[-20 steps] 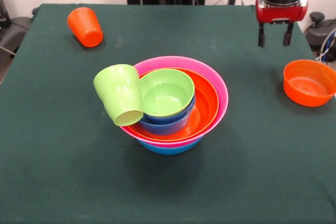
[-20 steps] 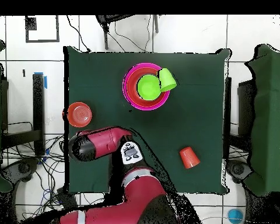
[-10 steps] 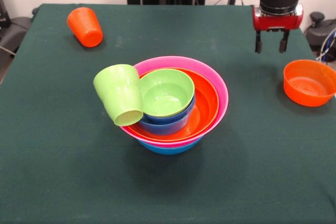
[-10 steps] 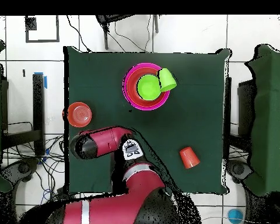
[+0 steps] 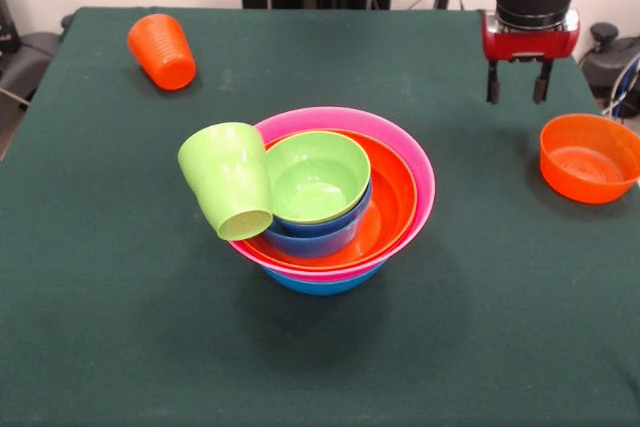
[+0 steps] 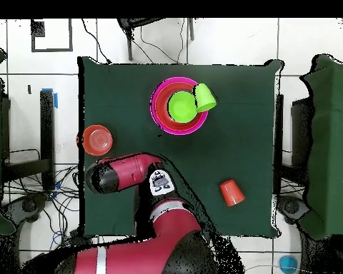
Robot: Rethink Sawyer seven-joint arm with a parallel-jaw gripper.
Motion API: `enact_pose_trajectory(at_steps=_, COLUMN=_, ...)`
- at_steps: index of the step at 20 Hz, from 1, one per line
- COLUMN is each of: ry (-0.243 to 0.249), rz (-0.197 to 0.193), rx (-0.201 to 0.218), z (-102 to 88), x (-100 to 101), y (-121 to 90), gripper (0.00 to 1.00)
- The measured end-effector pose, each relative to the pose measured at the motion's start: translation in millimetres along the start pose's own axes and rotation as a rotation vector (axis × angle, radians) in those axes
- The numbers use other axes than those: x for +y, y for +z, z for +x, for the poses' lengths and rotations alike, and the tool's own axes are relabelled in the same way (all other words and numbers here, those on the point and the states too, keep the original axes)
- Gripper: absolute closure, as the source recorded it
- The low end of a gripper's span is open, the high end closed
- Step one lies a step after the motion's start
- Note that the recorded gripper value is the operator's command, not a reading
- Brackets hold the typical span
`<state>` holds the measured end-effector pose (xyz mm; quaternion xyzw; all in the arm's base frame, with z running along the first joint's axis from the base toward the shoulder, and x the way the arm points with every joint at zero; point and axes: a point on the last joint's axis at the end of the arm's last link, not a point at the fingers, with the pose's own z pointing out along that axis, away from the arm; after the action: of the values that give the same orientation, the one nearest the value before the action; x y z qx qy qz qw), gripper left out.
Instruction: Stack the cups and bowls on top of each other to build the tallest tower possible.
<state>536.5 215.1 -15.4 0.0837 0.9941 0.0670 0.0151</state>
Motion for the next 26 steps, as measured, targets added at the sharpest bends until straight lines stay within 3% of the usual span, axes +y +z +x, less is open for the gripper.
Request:
enact_pose_trajectory(at_steps=5, ry=-0.009, rz=0.013, rx=-0.017, z=-5.6, x=1, y=-8, gripper=0.00)
enact_pose_trajectory(at_steps=10, ry=-0.006, rz=0.024, rx=-0.052, z=-27.2, x=0, y=-42, gripper=0.00)
enact_pose_trajectory(at_steps=15, ry=0.029, rz=0.028, rx=-0.078, z=-47.1, x=-11, y=-85, gripper=0.00)
enact_pose_trajectory(at_steps=21, ry=0.060, rz=0.034, rx=-0.085, z=-55.1, x=-25, y=-116, gripper=0.00)
enact_pose_trajectory(at_steps=26, ry=0.062, rz=0.024, rx=-0.097, z=-59.6, x=-24, y=-124, gripper=0.00)
